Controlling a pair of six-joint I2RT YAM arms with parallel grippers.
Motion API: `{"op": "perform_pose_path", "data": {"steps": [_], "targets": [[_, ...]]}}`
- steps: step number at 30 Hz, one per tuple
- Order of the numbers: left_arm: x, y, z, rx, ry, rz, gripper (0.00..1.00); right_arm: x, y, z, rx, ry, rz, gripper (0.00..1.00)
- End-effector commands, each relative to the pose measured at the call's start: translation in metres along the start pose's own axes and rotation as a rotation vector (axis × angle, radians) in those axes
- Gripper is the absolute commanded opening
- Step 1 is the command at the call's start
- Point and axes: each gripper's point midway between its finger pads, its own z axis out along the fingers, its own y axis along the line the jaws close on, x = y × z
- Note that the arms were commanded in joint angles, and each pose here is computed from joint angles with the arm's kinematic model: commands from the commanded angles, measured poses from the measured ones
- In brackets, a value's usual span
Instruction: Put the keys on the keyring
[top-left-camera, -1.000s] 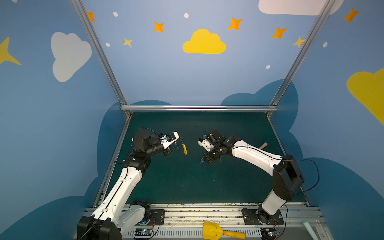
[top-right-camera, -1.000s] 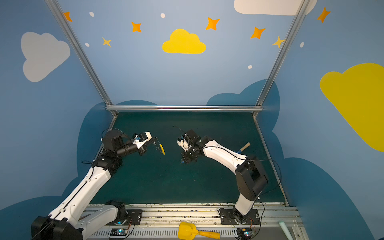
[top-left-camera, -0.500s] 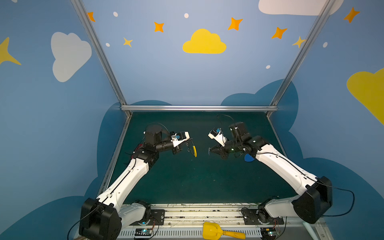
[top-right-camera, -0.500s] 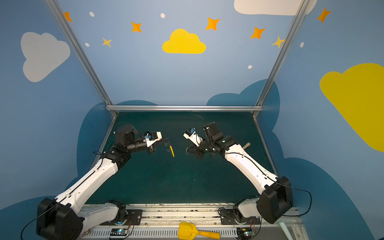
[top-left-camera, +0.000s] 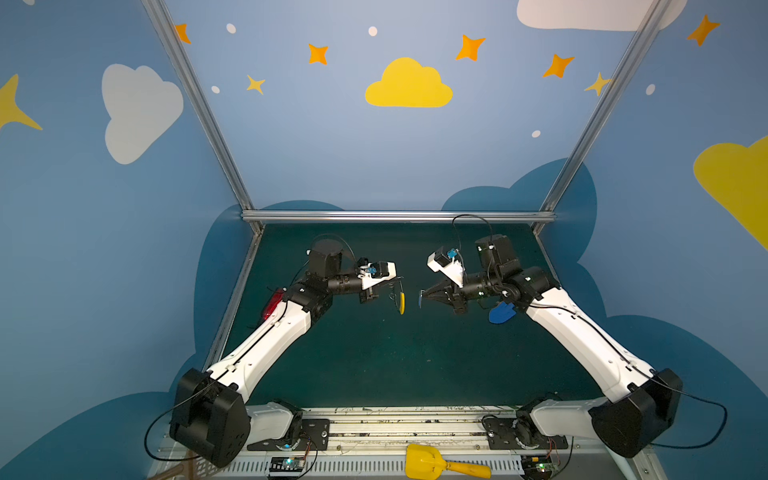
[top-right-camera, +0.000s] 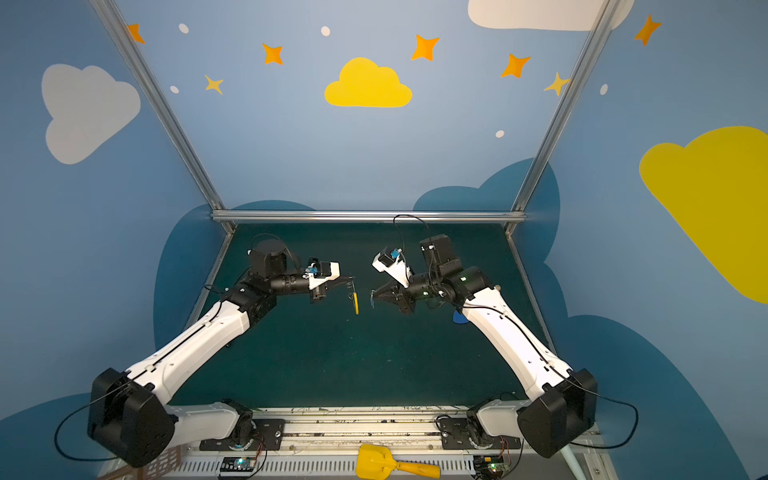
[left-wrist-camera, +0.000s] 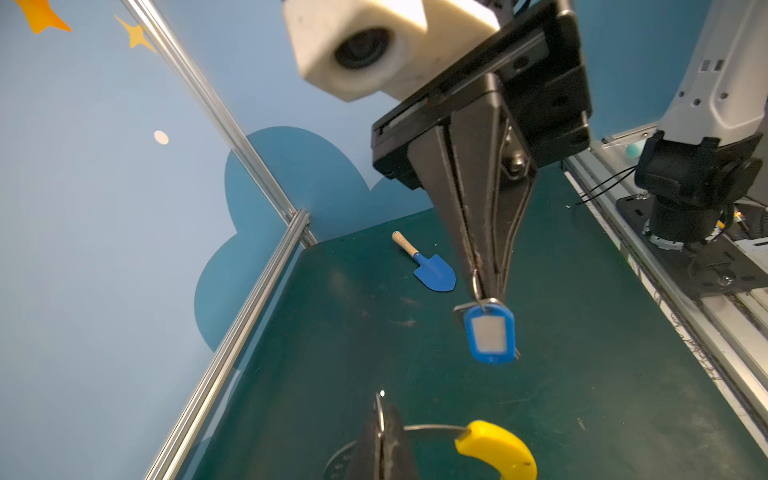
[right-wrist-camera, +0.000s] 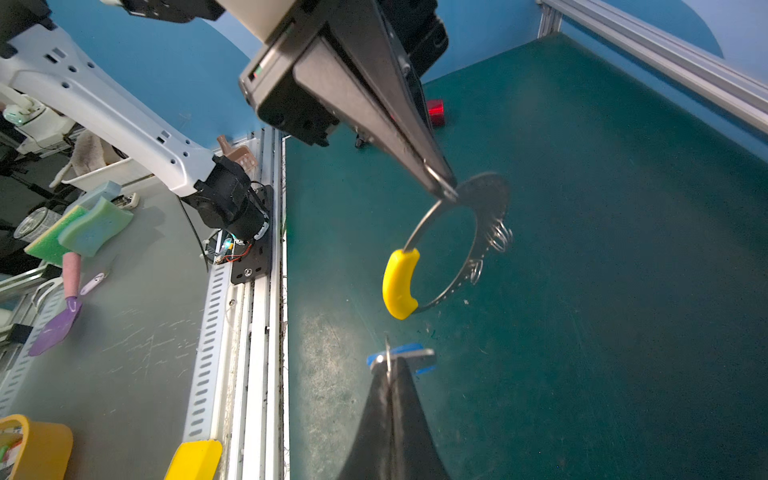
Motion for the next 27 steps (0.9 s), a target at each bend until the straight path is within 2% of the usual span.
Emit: {"op": "perform_pose_path", "data": {"steps": [1, 12, 27], "targets": [[-0.011, -0.005, 0.006, 0.041, -0.017, 0.030, 0.04, -0.011, 0.010, -0.008, -0.062, -0.044, -0.012, 0.00], [-0.018, -0.020, 0.023, 0.117, -0.014, 0.043, 0.04, -0.013, 0.003, -0.018, -0.126, -0.097, 0.024, 0.00], [-0.017, -0.025, 0.032, 0.134, 0.006, 0.075, 0.04, -0.010, 0.004, -0.016, -0.220, -0.110, 0.073, 0.00]]}}
